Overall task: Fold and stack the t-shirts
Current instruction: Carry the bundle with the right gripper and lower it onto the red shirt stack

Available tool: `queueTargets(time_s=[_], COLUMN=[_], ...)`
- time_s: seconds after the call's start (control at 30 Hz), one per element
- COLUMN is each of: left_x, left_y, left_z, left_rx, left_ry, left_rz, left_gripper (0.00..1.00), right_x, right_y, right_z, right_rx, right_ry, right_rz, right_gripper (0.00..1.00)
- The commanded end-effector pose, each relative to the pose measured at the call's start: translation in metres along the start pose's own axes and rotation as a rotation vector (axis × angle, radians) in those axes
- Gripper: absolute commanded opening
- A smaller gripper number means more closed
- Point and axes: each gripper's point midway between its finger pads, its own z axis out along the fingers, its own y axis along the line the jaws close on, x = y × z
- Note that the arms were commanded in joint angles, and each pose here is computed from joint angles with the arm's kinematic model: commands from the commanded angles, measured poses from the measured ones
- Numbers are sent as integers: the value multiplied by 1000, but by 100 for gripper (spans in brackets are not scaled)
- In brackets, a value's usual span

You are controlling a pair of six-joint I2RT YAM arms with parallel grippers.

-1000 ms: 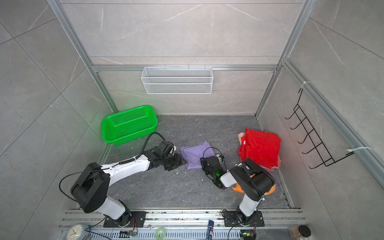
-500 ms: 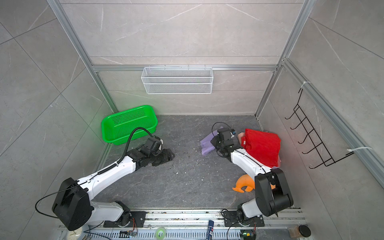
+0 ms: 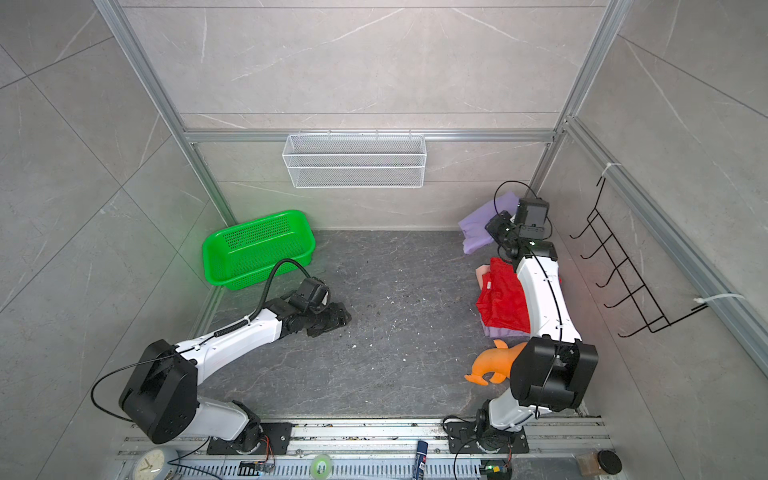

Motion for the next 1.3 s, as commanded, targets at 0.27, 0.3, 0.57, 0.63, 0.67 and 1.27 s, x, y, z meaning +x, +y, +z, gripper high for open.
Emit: queueTargets(time_s=[0.27, 0.3, 0.57, 0.63, 0.67, 1.27], left_x=[-12, -11, -14, -15, -15, -17], left_y=[-26, -27, -31, -30, -29, -30], left_z=[12, 14, 13, 12, 12, 4], left_rx=[77, 82, 87, 80, 77, 81], left_ry=[34, 40, 38, 33, 33, 0], left_rz=[26, 24, 20, 19, 19, 27], left_gripper=[75, 75, 73, 73, 73, 73], right_x=[64, 74, 115, 113, 111, 61], right_y=[-216, -230, -287, -286, -283, -202], right_z=[-24, -24, -19, -20, -21, -122], right_rx=[299, 313, 364, 358, 352, 375], right_ry=[91, 107, 190, 193, 189, 50], right_rz=[152, 183, 268, 260, 252, 225], right_gripper=[1, 1, 20, 38, 44, 86])
